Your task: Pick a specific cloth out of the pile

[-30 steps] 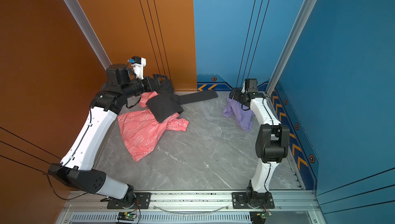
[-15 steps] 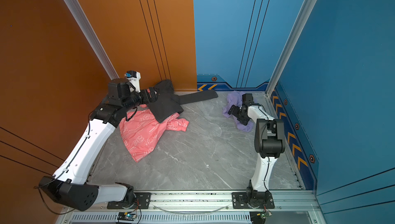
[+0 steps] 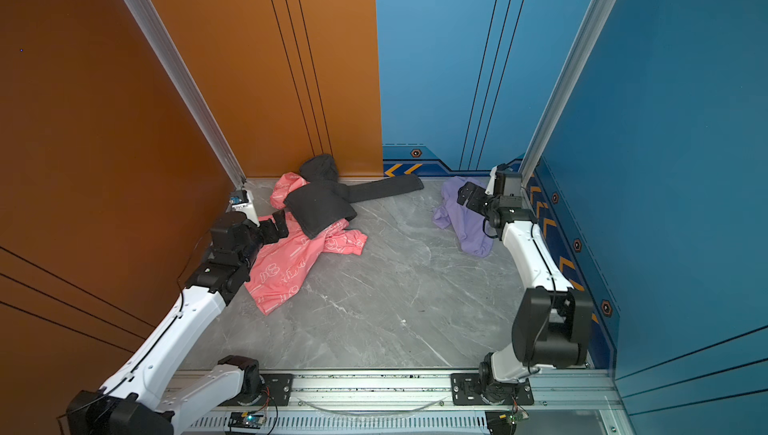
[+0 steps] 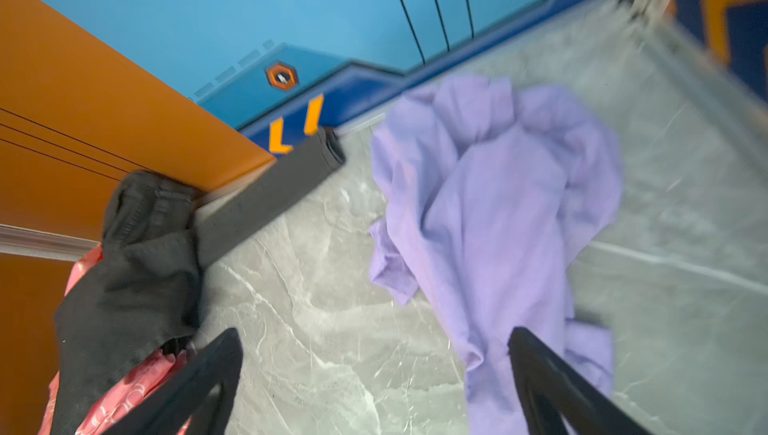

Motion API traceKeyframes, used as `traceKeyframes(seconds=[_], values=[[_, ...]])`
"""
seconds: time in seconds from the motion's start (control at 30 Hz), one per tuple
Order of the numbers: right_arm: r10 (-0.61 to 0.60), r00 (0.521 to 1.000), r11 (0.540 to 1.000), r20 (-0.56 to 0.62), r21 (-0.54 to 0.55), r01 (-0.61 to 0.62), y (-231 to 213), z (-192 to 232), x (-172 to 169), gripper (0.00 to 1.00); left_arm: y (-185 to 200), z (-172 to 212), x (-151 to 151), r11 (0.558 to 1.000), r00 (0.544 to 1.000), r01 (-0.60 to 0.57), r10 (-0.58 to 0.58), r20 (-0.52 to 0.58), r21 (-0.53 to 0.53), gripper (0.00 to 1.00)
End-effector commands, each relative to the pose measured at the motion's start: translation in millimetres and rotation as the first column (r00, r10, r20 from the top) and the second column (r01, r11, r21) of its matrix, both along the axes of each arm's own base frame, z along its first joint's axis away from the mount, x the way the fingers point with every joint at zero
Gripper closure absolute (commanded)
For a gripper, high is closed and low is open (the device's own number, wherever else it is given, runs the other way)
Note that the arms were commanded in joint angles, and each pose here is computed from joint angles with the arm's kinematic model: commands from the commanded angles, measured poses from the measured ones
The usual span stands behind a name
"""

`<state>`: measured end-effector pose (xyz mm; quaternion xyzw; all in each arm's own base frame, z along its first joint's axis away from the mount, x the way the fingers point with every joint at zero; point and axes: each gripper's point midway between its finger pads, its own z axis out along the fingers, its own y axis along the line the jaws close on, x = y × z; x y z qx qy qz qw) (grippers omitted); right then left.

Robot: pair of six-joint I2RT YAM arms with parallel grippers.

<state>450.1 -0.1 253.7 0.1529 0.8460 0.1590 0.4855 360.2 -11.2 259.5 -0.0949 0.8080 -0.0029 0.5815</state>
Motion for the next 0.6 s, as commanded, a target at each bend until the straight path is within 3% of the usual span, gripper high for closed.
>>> traceKeyframes(seconds=[0.0, 0.27, 0.37, 0.57], values=[[-0.073, 0.991, 0.988, 0.11, -0.127, 0.087, -26.2, -9.2, -17.0, 0.0, 18.3, -12.9, -2.5, 0.994, 0.998, -0.056, 0.052, 0.046, 0.09, 0.02], [-0.22, 0.972, 0.94, 0.078, -0.249, 0.233, -57.8, -84.0, -95.4, 0.0, 43.0, -75.7, -11.4, 0.984, 0.989, -0.143, 0.14, 0.039, 0.101, 0.02], [-0.181, 0.975, 0.937, 0.125, -0.279, 0.21, -53.2, -102.2, -105.6, 0.0, 39.8, -95.7, -9.5, 0.983, 0.995, -0.097, 0.098, -0.003, 0.153, 0.02], [-0.182, 0.972, 0.927, 0.151, -0.304, 0.22, -54.6, -127.0, -115.1, 0.0, 36.7, -129.3, -2.8, 0.985, 0.997, -0.072, 0.077, -0.024, 0.156, 0.02]])
